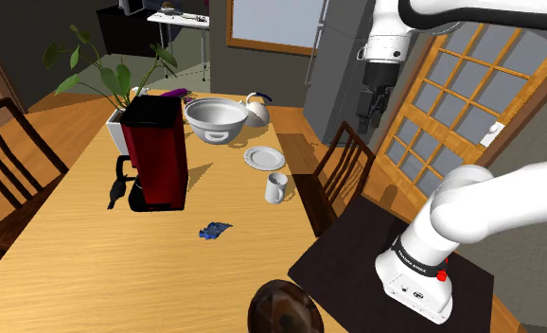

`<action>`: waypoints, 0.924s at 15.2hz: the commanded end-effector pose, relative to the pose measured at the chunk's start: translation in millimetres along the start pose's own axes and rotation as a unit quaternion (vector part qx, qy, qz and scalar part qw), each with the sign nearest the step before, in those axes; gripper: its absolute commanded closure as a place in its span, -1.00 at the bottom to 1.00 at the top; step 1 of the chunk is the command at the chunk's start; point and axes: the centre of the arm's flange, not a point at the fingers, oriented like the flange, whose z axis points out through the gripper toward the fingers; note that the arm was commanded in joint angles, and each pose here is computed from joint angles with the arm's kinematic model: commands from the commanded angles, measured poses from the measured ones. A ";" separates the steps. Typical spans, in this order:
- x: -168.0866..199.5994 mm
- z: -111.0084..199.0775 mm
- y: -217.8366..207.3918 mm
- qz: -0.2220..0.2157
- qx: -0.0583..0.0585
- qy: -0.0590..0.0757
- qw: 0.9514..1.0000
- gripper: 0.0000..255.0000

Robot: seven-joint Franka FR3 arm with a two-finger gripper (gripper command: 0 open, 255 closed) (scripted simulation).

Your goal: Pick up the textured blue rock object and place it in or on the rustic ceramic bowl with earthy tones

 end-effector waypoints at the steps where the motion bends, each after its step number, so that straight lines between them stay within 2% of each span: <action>1: 0.0 0.0 0.0 0.000 0.000 0.000 1.000 -1.00; 7: 26.9 41.1 -65.6 0.072 -0.011 0.001 0.997 -1.00; 14: 69.9 90.9 -135.0 0.156 -0.025 0.002 0.987 -1.00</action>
